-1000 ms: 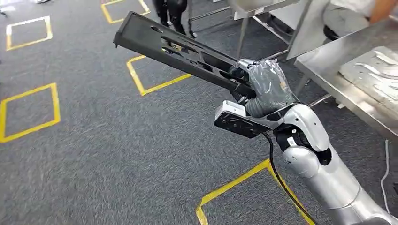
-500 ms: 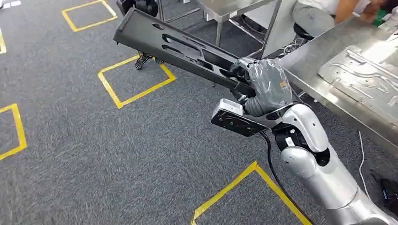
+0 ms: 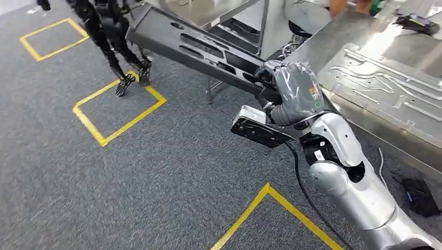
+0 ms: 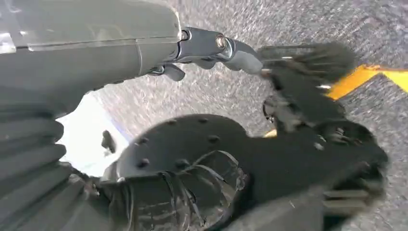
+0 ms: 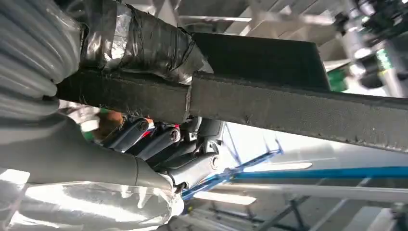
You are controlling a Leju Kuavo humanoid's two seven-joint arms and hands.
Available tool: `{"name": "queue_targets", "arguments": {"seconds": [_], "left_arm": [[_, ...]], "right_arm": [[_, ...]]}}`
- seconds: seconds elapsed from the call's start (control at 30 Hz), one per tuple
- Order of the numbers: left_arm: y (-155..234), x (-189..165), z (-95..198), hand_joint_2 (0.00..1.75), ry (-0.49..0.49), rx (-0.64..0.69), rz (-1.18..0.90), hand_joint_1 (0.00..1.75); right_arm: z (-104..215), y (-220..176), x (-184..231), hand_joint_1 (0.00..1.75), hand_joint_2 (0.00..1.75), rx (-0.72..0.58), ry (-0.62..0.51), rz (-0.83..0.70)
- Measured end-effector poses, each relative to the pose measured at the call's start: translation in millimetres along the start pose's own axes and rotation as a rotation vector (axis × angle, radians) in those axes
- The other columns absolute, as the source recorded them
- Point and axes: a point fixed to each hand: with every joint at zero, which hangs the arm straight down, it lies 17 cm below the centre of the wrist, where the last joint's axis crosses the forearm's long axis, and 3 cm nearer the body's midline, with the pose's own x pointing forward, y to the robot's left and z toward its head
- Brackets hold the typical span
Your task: Take the parts from the cabinet and place them on the table.
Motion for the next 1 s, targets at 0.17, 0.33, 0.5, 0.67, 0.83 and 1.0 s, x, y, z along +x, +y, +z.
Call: {"name": "queue_targets", "arguments": {"seconds": [0.17, 0.33, 0.5, 0.67, 0.83, 1.0], "left_arm": [[8, 2, 1, 1.75, -0.002, 0.011, 0.001, 0.0], [5, 8, 1, 1.75, -0.013, 0.006, 0.001, 0.0], [6, 5, 1, 1.75, -0.01, 0.008, 0.006, 0.0], [8, 7, 1, 1.75, -0.012, 0.01, 0.009, 0.0], [7, 9, 1, 1.75, -0.014, 0.007, 0.011, 0.0], [7, 6, 1, 1.75, -0.011, 0.007, 0.012, 0.0]], "right_arm": [[2, 6, -1, 1.75, 1.75, 0.014, 0.006, -0.005], [0, 0, -2, 1.75, 1.75, 0.005, 0.005, 0.003], [5, 13, -6, 1.75, 1.75, 0.03, 0.021, 0.003], [1, 8, -6, 1.75, 1.75, 0.022, 0.022, 0.027], [-3, 2, -7, 1.75, 1.75, 0.01, 0.026, 0.048], [-2, 4, -9, 1.75, 1.75, 0.02, 0.035, 0.055]]}}
